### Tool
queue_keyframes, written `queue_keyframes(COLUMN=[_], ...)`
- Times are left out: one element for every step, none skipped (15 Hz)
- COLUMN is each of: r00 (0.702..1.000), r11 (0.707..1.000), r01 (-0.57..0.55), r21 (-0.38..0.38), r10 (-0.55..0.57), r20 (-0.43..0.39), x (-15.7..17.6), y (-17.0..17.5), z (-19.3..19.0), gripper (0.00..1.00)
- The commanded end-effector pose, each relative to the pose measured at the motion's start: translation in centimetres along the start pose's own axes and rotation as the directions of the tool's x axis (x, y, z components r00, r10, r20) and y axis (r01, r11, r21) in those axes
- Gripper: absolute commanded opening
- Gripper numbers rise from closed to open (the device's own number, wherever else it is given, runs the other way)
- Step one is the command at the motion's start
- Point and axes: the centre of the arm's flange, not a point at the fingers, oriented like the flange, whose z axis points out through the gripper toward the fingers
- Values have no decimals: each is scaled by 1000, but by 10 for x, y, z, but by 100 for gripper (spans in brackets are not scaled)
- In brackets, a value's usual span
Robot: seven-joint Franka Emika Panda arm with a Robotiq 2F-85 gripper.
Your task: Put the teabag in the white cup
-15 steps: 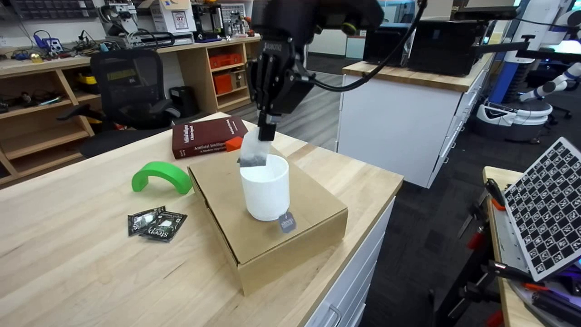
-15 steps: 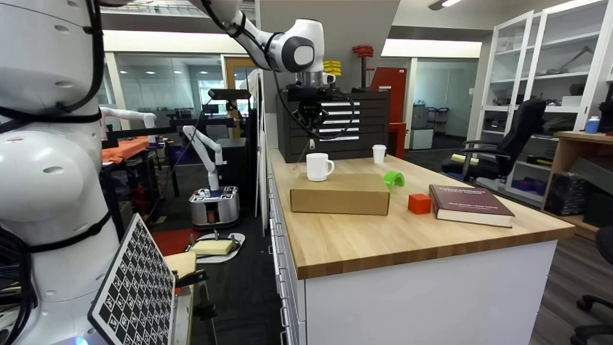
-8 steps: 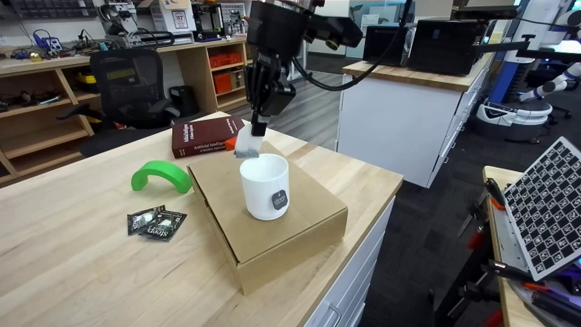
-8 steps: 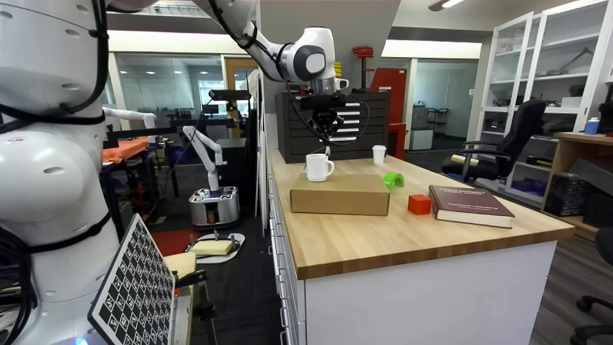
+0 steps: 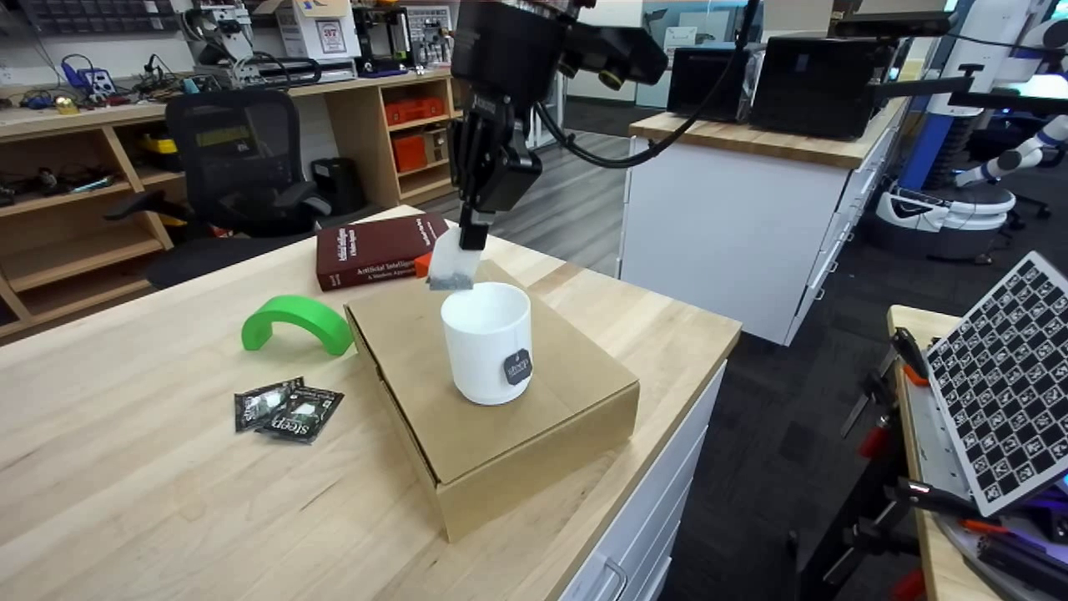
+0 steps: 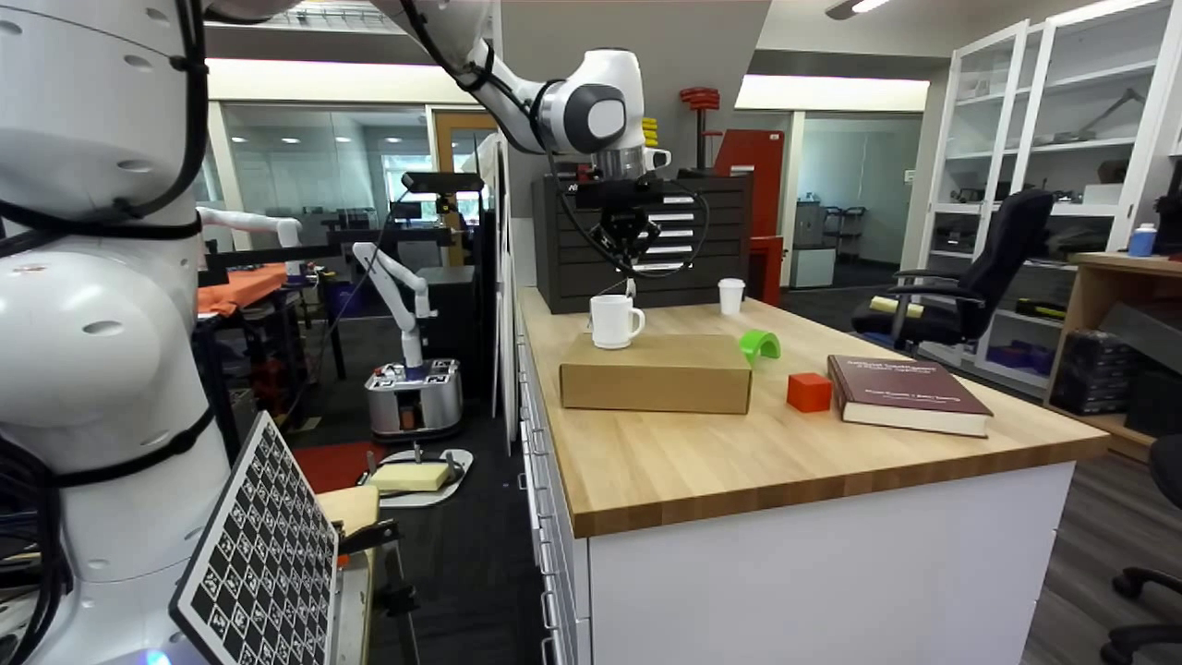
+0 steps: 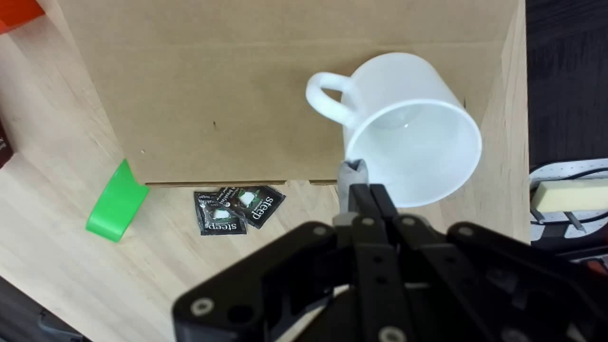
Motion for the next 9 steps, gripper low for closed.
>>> queue_keyframes(r00=[1000,999,998,997,996,996,996,996,996], r11=[997,995,991,989,987,987,987,988,988], r01=[-25,-35,-52,-65,-70,-72,-73,-68,-68], r21=[73,94,120,133,142,144,145,136,137], r10=[24,33,48,59,62,64,64,59,58], r20=[7,21,35,50,58,64,66,74,71], x=[0,0,-1,-2,-2,-2,-1,-1,0], y=[3,0,-6,-12,-13,-15,-16,-18,-19], z=[-4,-6,-14,-20,-23,-25,-28,-29,-30], gripper=[2,1,1,2,2,2,3,28,28])
